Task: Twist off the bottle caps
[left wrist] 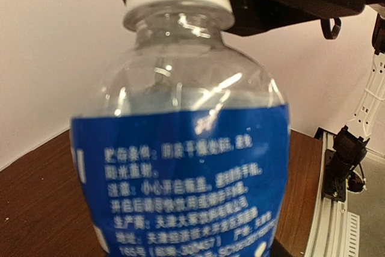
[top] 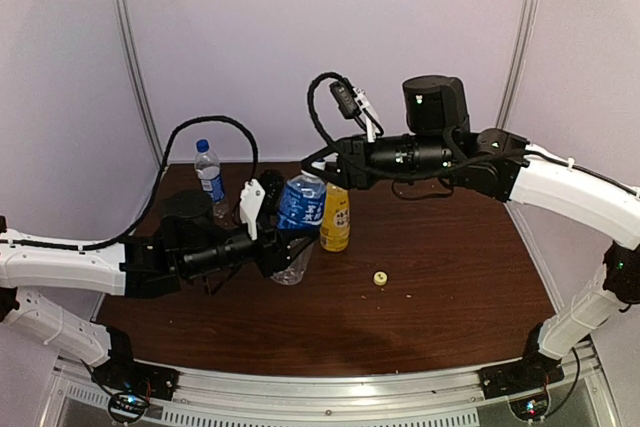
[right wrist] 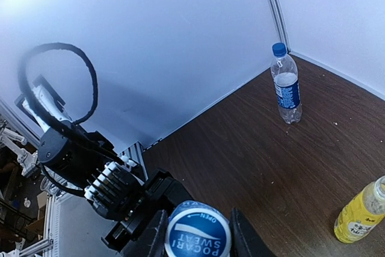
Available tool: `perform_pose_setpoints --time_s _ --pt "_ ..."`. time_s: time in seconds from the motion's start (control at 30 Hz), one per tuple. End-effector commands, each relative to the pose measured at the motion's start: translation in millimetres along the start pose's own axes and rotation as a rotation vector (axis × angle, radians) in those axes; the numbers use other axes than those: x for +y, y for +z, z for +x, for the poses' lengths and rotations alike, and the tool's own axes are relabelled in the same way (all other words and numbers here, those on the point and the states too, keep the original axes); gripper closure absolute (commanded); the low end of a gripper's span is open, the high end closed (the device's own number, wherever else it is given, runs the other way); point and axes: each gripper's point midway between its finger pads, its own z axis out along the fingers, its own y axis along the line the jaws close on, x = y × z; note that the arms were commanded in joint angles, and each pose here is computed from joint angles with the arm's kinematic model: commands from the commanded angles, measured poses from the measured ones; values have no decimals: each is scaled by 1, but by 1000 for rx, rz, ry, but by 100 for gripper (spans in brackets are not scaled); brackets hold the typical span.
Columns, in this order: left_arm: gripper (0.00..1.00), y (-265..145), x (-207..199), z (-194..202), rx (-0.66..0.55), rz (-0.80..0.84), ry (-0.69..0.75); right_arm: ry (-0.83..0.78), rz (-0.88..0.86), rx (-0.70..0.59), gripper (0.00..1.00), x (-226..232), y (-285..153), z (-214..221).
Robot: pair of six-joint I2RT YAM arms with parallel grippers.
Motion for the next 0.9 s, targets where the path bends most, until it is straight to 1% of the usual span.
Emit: perform_pose_setpoints --time_s 0.0,0.07,0.17,0.2,0.23,0.37,0.47,0.57,0.67,0.73,0.83,0.87 --pt "78 -4 -3 -22 -64 7 6 -22 -17 -16 74 5 -1 -1" --pt "78 -6 -4 -21 -68 13 5 -37 -12 -28 82 5 -4 -4" --pt "78 -10 -8 -22 -85 38 4 -66 -24 -38 96 7 -7 -6" --pt "78 -11 -10 -23 -92 51 4 -80 -36 -39 99 9 -8 -7" --pt "78 -13 -13 -23 -100 71 6 -97 -54 -39 100 11 -9 -7" --pt "78 -20 -37 -24 -118 214 27 -197 -199 -26 100 35 -17 -6" --pt "78 -29 -63 -28 -145 372 45 -306 -347 2 100 57 -26 3" --pt "78 -45 -93 -34 -178 565 57 -396 -479 43 100 73 -36 17" --pt "78 -56 -112 -37 -187 701 51 -436 -565 71 99 77 -42 24" --pt "78 -58 -118 -36 -177 747 45 -429 -593 78 96 73 -44 23" --pt "78 -53 -115 -35 -172 725 39 -402 -557 72 90 64 -43 18" --pt "78 -51 -113 -35 -171 707 37 -390 -528 63 84 61 -42 15"
